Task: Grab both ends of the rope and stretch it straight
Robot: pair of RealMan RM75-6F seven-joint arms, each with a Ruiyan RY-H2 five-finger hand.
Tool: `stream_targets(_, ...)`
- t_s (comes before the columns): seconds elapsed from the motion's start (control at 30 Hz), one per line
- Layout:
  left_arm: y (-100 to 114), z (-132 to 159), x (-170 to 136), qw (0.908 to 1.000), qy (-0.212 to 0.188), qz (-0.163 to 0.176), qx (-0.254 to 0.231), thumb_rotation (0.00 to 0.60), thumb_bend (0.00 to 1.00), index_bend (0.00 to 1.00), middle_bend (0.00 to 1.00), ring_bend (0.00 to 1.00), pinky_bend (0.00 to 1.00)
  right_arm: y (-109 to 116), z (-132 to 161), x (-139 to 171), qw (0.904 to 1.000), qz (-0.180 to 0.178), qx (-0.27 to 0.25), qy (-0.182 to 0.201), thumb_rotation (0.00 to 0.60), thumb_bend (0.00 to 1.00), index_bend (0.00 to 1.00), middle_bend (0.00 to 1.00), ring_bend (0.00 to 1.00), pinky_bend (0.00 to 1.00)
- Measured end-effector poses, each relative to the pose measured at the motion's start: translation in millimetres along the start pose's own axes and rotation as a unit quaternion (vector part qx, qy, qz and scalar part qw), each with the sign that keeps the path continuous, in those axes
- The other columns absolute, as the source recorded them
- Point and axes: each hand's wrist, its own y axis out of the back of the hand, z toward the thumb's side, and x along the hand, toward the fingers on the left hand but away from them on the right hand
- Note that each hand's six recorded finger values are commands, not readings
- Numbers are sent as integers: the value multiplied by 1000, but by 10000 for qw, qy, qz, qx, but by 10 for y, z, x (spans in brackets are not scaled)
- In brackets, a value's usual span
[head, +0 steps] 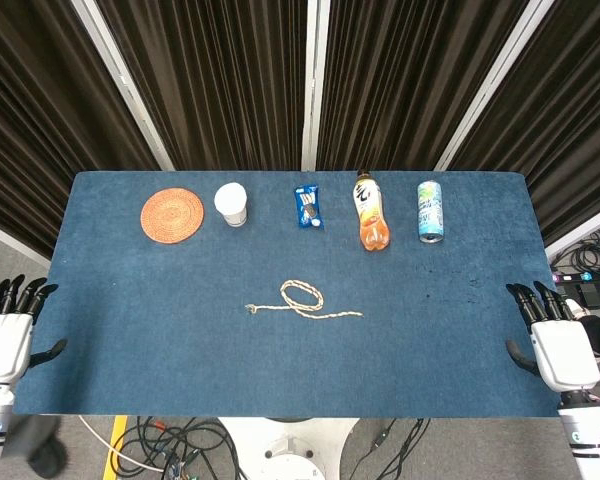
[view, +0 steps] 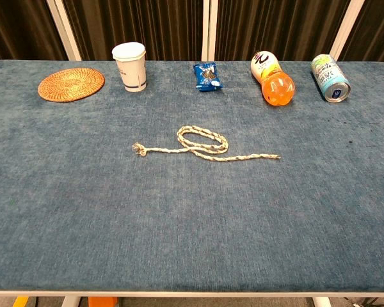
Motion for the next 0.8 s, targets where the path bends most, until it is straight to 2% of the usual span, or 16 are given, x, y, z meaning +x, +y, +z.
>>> stream_targets(0.27, -43, -5, -17, 10000, 5, -74, -24, 600, 116, 194, 128, 18, 0, 82, 31, 1, 9999, -84, 57, 50, 600, 254, 78, 121, 12, 129)
stream_targets(0.43, -40, 96, 20, 9998, -200, -81, -37, 600, 116, 193, 128, 18, 0, 209, 51, -8, 9997, -202, 114, 126, 600, 254, 79, 121, 12, 129)
stream_targets(0.63, -84, 455, 259, 9955, -881, -314, -137, 600, 132, 238, 155, 24, 0, 320, 129, -89, 9990, -269, 199, 300, 600, 254, 79, 121, 12, 129)
stream_targets(0.8, -145, 959, 619, 9834, -1690, -617, -226, 600, 179, 319, 238, 112, 29, 367, 206, -132, 9984, -297, 239, 413, 600, 254, 78, 121, 12, 129)
